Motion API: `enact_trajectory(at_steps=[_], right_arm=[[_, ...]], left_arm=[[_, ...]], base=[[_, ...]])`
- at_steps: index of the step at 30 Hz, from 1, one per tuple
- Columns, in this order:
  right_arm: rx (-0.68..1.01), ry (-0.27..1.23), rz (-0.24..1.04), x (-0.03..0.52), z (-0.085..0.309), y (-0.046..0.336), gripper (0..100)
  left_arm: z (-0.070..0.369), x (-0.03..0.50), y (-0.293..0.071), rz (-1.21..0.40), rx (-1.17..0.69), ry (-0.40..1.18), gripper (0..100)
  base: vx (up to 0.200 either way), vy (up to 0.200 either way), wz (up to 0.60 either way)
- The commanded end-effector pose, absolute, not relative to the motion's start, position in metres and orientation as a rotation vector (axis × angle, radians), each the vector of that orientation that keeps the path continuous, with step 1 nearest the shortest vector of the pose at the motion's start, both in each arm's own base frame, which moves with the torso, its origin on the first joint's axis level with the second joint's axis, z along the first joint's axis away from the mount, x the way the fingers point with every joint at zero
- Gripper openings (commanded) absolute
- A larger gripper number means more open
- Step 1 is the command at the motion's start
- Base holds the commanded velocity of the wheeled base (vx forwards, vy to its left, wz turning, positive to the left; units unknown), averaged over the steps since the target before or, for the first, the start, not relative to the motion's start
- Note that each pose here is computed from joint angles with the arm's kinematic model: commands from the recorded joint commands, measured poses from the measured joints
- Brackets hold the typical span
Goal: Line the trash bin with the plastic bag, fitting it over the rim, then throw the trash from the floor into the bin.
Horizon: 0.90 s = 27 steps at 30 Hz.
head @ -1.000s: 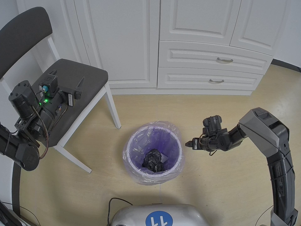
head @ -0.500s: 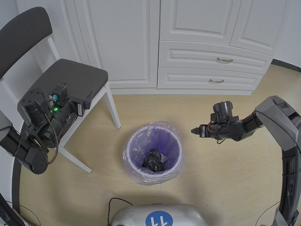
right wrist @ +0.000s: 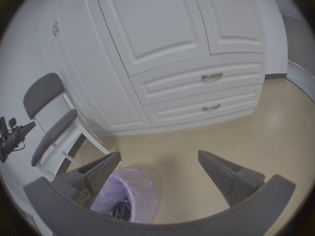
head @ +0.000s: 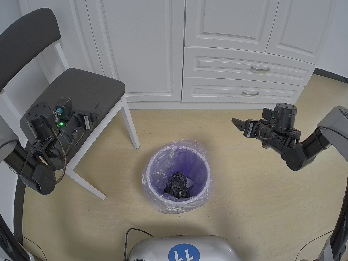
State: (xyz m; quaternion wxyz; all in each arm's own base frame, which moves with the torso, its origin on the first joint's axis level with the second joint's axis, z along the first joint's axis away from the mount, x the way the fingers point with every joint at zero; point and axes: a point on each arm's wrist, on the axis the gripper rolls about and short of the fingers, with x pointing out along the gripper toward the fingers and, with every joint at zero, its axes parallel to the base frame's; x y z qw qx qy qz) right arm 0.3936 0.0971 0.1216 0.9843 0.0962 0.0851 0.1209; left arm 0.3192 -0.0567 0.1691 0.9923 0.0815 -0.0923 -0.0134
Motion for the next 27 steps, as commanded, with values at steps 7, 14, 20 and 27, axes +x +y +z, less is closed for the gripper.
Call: enact_trajectory(at_steps=[7, 14, 20, 27], right_arm=[[0.142, -0.106, 0.204, 0.348, 0.174, 0.061, 100], [0.090, -0.130, 0.189, 0.299, 0.250, 0.049, 100], [0.087, -0.081, 0.161, 0.258, 0.295, 0.040, 100], [0.087, -0.077, 0.069, 0.212, 0.311, 0.014, 100]], left_arm=[[0.229, 0.283, -0.038, 0.019, 0.089, -0.353, 100], [0.269, 0.251, -0.032, 0.027, 0.088, -0.361, 100], [0.294, 0.217, -0.027, 0.027, 0.086, -0.350, 100], [0.301, 0.174, -0.017, 0.051, 0.068, -0.349, 100]], base=[[0.000, 0.000, 0.00], [0.000, 0.000, 0.00], [0.000, 0.000, 0.00], [0.000, 0.000, 0.00]])
